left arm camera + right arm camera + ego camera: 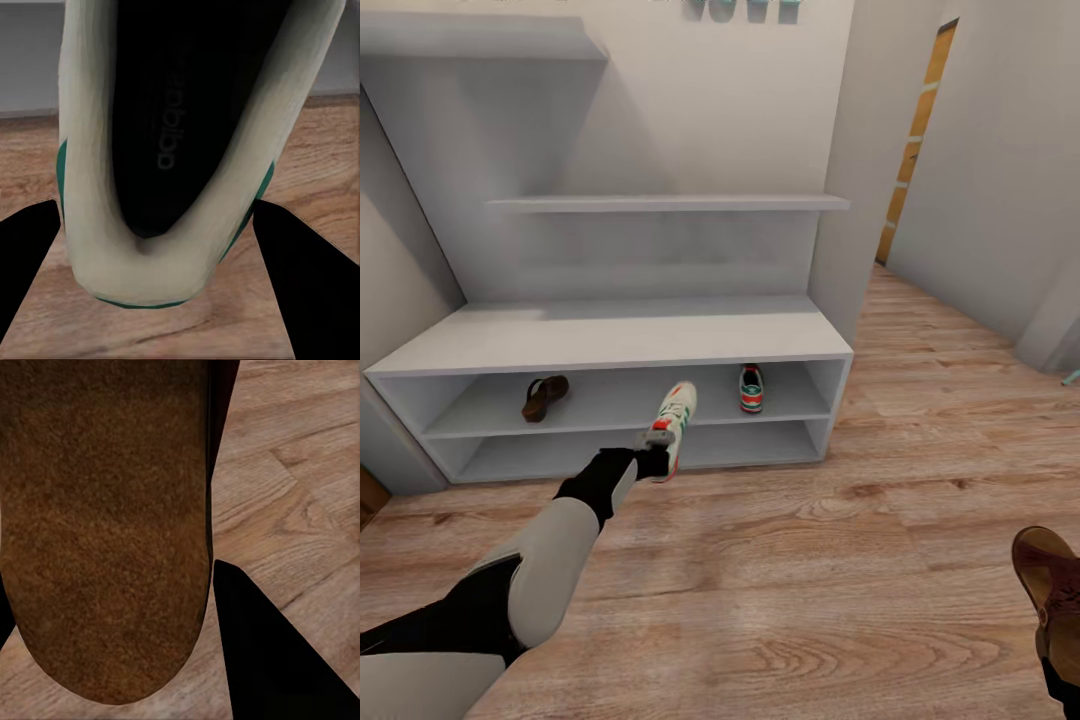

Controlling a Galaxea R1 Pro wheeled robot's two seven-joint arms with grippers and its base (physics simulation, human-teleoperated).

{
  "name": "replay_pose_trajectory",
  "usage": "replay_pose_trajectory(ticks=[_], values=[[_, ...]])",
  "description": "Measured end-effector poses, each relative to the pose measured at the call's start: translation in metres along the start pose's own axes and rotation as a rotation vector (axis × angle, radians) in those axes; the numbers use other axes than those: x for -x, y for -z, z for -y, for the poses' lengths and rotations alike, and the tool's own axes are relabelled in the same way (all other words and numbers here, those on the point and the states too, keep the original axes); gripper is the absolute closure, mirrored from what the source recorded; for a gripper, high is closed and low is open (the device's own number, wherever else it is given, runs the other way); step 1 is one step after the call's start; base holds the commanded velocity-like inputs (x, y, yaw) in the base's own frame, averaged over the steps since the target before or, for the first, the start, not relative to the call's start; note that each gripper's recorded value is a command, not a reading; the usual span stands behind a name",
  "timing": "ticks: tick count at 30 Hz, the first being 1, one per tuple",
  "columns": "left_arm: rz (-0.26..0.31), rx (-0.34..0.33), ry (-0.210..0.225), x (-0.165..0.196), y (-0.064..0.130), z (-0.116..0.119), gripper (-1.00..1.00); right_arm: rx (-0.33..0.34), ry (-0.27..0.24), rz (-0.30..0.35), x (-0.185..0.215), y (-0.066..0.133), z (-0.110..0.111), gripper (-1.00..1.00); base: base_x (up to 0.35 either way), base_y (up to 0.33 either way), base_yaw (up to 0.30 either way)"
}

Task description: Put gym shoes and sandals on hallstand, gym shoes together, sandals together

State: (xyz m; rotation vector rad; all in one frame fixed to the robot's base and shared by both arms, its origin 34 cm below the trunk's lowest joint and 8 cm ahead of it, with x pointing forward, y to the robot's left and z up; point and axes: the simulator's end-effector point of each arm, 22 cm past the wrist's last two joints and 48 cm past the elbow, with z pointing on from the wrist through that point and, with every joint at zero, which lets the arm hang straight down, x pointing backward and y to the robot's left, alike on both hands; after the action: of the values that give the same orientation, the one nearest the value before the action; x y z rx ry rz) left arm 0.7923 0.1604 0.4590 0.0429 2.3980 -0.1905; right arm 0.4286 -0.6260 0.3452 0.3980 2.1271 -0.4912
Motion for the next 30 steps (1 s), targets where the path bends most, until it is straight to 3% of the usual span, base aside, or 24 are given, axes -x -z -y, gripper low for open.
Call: replay_pose_trajectory(ticks=[6, 19, 30], values=[[-0.037, 0.014, -0.001, -0.009, 0.0, -0.007, 1.0, 0.004, 0.002, -0.001, 0.0, 0.0, -0.002, 1.0, 0.0, 0.0, 0.0], [-0.054, 0.011, 0.004, -0.017, -0.001, -0.008, 1.0, 0.002, 0.003, 0.002, 0.001, 0.0, -0.001, 1.0, 0.0, 0.0, 0.0], [-0.066, 0.015, 0.003, -0.039, -0.015, -0.012, 1.0, 0.0, 0.007, -0.007, -0.021, -0.007, -0.002, 1.0, 0.0, 0.0, 0.0]])
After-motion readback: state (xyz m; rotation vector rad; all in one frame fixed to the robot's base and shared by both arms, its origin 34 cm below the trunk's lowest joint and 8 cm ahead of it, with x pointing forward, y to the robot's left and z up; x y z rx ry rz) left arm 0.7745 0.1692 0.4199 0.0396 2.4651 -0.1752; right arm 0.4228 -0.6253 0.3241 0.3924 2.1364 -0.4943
